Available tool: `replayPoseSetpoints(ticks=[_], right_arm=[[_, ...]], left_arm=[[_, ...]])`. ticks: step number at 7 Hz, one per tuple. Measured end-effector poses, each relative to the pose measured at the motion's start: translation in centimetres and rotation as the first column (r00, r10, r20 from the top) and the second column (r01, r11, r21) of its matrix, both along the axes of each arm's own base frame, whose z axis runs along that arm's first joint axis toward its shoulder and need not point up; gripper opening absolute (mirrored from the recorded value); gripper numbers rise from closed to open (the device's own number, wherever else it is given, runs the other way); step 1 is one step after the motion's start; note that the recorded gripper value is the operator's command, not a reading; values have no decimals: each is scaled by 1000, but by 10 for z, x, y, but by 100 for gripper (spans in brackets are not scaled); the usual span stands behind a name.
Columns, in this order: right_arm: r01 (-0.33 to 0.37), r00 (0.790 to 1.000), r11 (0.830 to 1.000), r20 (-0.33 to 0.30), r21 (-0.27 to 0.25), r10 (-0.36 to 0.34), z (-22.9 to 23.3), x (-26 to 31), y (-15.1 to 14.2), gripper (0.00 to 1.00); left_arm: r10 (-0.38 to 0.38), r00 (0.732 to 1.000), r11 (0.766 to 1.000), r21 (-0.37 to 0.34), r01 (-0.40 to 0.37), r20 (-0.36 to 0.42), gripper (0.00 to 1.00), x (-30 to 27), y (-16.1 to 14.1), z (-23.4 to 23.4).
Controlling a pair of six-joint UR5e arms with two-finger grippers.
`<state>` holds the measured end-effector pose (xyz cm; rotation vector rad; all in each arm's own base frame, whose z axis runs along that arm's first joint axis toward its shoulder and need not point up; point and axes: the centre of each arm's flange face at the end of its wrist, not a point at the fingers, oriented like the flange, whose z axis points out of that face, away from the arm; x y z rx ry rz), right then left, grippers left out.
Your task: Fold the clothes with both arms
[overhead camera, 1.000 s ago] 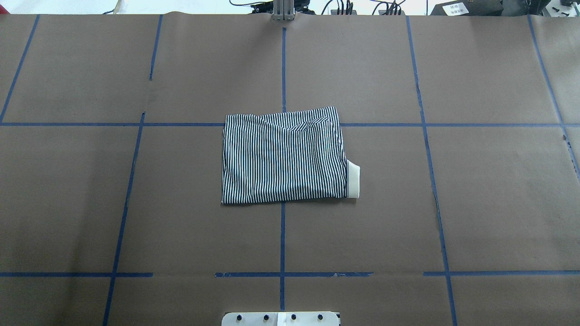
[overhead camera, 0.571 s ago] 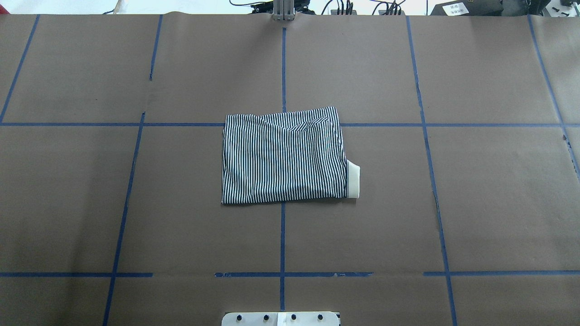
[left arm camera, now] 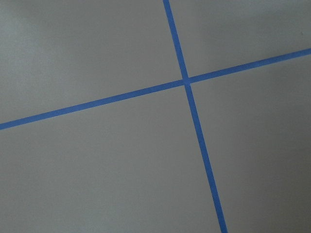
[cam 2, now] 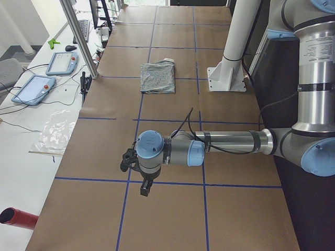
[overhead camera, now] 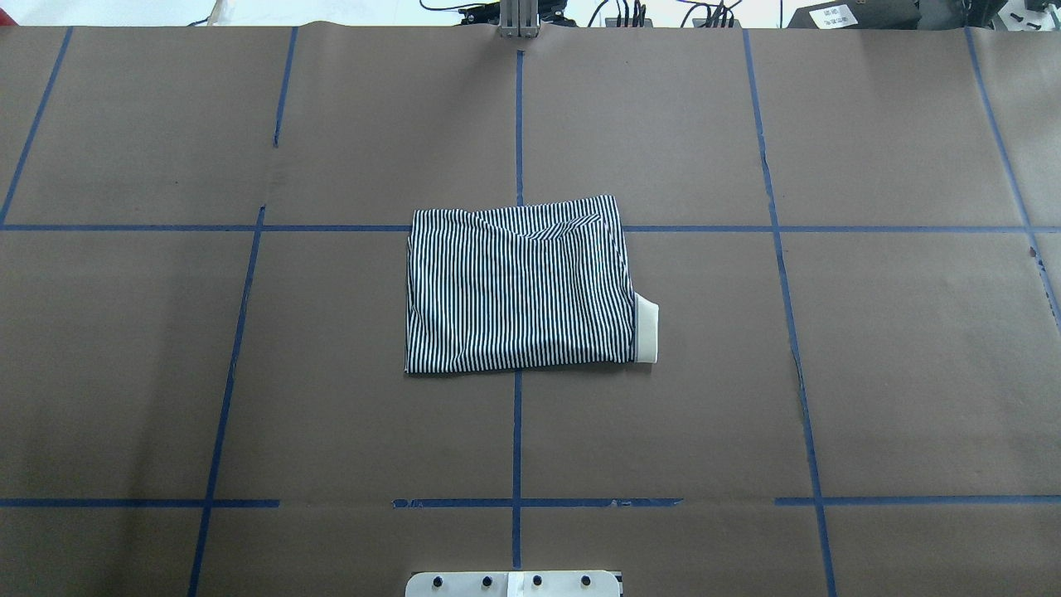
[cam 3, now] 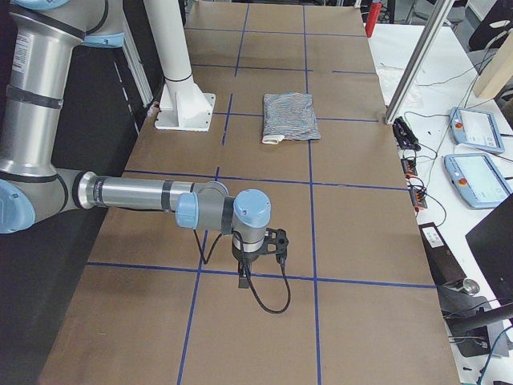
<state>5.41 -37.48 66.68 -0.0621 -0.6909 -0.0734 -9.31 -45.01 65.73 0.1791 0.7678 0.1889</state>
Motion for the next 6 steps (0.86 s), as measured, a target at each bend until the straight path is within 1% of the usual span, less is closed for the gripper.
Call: replayPoseSetpoints(ticks=[6], right_arm=[[-3,1000,1000,6,8,3,-5,-1,-2,100]], left_arm=[[1,1000,1000,-11,-1,8,100,0,2,5]])
